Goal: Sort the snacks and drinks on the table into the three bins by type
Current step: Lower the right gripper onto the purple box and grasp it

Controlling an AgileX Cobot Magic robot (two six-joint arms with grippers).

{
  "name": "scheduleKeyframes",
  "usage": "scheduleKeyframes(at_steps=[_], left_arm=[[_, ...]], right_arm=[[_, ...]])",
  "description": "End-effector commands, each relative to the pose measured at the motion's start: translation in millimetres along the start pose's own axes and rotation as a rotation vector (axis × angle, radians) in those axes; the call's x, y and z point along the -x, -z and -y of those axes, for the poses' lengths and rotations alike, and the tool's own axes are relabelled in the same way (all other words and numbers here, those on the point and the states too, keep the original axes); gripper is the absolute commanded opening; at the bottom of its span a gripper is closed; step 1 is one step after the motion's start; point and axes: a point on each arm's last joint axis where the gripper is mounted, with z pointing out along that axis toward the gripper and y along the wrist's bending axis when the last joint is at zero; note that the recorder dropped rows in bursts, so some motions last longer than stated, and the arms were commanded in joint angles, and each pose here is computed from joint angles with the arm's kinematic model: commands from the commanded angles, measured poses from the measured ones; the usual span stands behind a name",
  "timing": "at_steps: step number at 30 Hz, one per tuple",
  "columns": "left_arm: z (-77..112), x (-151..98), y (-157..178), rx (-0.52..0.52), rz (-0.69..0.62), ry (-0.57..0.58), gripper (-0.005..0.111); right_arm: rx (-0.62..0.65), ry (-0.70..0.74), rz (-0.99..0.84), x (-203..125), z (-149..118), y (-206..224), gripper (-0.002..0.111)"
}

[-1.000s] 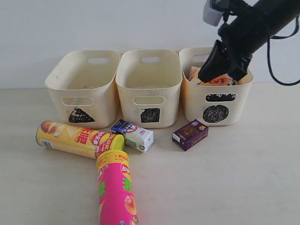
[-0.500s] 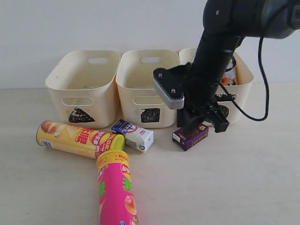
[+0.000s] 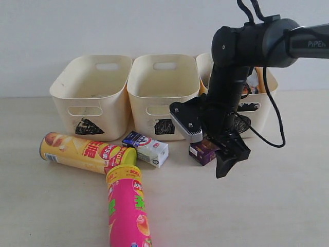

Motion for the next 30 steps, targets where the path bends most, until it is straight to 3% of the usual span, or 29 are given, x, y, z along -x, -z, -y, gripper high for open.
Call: scheduleKeyframes(at_steps=[1, 21, 23, 28, 30], left_arm=[[-0.1, 2.6, 0.7, 0.001, 0.020, 0.009, 0.004], [-0.1, 2.6, 0.7, 0.001, 0.020, 0.009, 0.004], [-0.1, 2.6, 0.7, 0.001, 0.020, 0.009, 0.004], [-0.1, 2.6, 0.7, 0.001, 0.020, 0.009, 0.004], [-0.1, 2.6, 0.7, 0.001, 0.020, 0.009, 0.004]], right_arm=[[-0.041, 0.033, -0.017, -1.9, 5.4, -5.0, 0.082], [-0.097, 0.110, -0.088, -14.8, 21.2, -42.6, 0.082], [-0.104, 0.110, -0.091, -15.7, 22.5, -45.8, 0.078], [-0.143, 0.125, -0.114, -17.6, 26.3, -46.2, 0.055], [-0.170, 0.122, -0.117, -17.8, 28.7, -45.7, 0.051]])
